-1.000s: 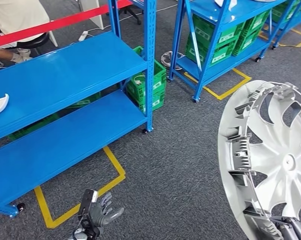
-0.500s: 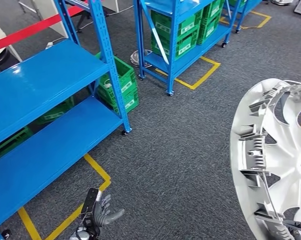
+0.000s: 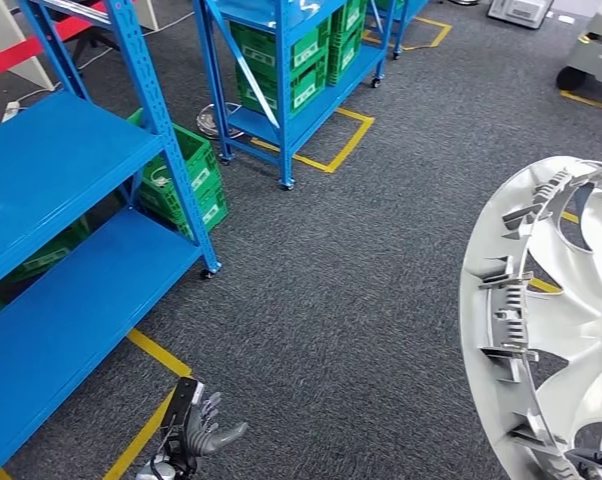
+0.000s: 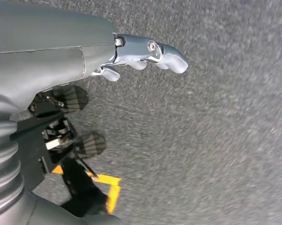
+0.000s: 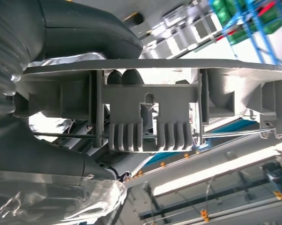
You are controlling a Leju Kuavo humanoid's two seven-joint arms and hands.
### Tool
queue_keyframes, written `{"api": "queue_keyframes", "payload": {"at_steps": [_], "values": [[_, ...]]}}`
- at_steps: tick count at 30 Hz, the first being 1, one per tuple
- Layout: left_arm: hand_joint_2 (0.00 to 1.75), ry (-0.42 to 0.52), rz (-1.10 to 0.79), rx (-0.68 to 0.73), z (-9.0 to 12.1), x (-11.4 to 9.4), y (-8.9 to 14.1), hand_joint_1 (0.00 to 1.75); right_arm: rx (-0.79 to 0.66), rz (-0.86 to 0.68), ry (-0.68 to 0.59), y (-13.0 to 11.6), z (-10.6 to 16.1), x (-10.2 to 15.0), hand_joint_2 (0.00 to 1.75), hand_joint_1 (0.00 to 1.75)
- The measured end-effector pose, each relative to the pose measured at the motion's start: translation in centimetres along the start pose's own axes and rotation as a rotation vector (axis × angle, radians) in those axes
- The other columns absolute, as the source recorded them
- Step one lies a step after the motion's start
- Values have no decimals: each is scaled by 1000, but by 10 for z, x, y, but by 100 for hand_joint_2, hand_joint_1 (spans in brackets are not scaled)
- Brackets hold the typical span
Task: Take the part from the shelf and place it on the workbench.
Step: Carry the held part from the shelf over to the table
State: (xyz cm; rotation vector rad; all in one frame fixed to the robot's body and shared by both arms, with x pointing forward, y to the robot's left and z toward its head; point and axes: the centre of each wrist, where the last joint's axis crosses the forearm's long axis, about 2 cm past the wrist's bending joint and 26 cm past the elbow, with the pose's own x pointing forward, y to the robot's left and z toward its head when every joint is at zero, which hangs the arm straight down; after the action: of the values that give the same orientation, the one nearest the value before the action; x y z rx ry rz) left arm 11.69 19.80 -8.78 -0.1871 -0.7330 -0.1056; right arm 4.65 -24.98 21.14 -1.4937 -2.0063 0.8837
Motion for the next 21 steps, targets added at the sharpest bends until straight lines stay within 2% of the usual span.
{"api": "queue_keyframes", "payload": {"at_steps": [11, 21], "values": [[175, 17, -67, -42, -5, 9, -3, 0, 28, 25, 9, 1, 3, 2, 175, 175], [175, 33, -100, -72, -4, 8, -5, 0, 50, 45, 21, -1, 6, 4, 175, 175]]}}
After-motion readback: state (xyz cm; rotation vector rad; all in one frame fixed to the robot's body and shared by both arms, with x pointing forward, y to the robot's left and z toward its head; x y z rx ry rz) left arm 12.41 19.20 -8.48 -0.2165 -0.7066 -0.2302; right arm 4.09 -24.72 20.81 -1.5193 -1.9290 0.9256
